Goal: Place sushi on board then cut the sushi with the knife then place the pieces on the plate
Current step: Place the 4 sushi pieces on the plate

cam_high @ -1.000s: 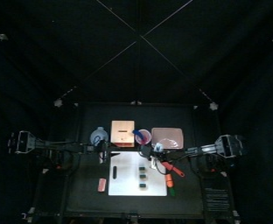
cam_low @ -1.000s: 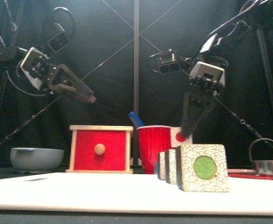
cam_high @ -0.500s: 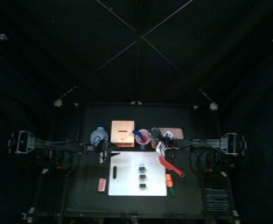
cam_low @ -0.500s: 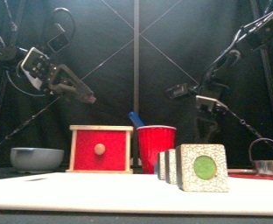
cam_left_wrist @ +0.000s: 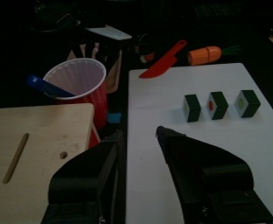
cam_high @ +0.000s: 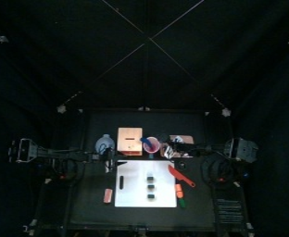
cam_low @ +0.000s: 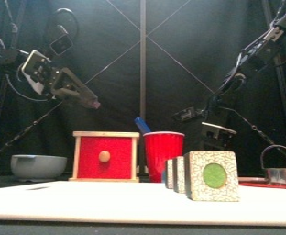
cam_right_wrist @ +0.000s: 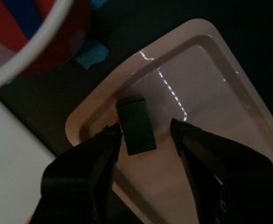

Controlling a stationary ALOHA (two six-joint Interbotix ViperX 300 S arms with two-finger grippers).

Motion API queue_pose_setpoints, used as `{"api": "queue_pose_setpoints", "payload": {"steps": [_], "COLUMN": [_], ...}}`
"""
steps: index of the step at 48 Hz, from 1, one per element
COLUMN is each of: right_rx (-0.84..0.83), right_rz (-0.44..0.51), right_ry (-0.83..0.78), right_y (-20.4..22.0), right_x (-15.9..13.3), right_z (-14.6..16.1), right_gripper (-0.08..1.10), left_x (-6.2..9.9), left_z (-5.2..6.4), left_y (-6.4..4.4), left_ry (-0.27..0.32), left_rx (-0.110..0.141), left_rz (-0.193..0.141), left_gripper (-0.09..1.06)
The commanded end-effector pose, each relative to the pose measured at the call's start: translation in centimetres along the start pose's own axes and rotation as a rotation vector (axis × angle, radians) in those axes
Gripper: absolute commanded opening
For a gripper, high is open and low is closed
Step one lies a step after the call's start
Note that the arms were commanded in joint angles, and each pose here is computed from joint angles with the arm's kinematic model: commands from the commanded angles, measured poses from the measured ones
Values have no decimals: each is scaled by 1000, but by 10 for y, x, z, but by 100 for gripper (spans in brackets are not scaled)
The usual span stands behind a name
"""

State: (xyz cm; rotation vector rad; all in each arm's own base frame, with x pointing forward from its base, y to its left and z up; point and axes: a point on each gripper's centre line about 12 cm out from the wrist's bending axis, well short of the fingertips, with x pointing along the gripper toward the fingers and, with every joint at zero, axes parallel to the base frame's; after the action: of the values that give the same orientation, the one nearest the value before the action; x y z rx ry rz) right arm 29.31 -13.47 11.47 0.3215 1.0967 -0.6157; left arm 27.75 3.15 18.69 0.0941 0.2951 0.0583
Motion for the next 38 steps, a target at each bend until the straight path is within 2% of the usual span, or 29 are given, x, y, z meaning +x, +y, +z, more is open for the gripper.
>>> {"api": "queue_pose_setpoints", "payload": {"steps": [1,9,21,29,38], "right_rx": [-5,-31,-245,-394,-460], "right_rz": [8,26,157,209,247], "right_ry": [-62,-112,-217,-232,-210], "right_y": [0,14,92,142,181], "right_x": [-19,-47,-85,-89,-83], "right_z": [14,23,27,15,5], "right_gripper": [85,85,85,85,85], "left_x": [1,1,1,1,1], "left_z": [3,3,3,3,3], "left_y": [1,1,1,1,1], "left_ry": [-10,-10,-10,-10,-10], "left_rx": [0,-2,-2,-2,-2], "left_rz": [5,5,5,5,5], "left_gripper": [76,76,76,76,76]}}
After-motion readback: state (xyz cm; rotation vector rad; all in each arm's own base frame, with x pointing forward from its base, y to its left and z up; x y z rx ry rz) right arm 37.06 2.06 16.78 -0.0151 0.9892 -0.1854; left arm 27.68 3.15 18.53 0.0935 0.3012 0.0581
